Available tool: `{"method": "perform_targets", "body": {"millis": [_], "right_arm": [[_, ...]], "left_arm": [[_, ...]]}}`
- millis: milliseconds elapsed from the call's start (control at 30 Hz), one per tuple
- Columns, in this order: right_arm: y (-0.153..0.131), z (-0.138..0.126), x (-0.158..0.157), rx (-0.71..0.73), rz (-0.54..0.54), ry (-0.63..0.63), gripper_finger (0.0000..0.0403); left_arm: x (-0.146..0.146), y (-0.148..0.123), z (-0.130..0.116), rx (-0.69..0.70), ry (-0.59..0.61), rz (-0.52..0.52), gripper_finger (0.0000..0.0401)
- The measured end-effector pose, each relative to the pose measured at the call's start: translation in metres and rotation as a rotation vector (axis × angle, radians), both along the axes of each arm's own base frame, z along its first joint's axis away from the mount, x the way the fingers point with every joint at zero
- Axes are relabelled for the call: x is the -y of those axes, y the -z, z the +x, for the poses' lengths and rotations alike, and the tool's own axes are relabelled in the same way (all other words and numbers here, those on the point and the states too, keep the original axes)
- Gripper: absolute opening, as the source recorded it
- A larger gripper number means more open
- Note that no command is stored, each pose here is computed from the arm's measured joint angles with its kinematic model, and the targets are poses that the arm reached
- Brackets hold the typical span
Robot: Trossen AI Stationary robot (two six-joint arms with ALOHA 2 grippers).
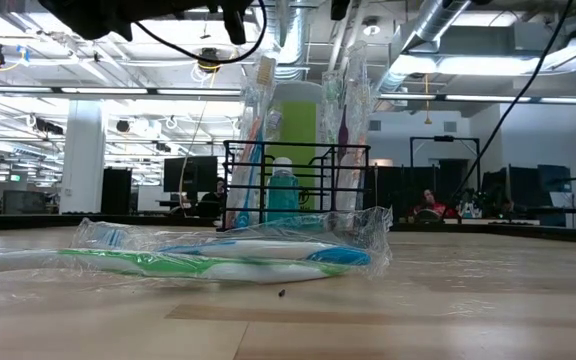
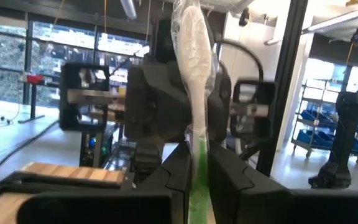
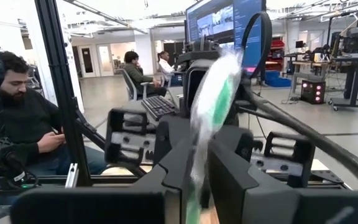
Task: Pick & Place toothbrushing station
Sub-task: Put the right green toothbrush into the wire organizer
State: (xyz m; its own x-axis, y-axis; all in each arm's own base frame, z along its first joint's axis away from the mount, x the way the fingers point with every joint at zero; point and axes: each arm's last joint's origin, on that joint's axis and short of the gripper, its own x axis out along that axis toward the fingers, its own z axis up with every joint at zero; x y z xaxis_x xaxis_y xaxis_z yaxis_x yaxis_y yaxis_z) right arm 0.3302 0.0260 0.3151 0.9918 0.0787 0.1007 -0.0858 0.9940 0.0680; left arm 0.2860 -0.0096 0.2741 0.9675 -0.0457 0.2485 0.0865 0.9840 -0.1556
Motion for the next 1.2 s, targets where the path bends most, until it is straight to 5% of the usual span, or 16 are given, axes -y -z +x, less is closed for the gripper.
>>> {"method": "perform_targets", "body": {"millis": [667, 1200], "right_arm": [[-0.009, -0.014, -0.008, -0.037, -0.046, -0.03, 0.0048], [-0.003, -0.015, -0.012, -0.105, -0.08, -0.041, 0.0048]], "left_arm": [[-0.001, -0.028, -0.028, 0.006, -0.009, 0.008, 0.0026], [-0.002, -0.023, -0.047, -0.032, -0.023, 0.055, 0.0026]]}}
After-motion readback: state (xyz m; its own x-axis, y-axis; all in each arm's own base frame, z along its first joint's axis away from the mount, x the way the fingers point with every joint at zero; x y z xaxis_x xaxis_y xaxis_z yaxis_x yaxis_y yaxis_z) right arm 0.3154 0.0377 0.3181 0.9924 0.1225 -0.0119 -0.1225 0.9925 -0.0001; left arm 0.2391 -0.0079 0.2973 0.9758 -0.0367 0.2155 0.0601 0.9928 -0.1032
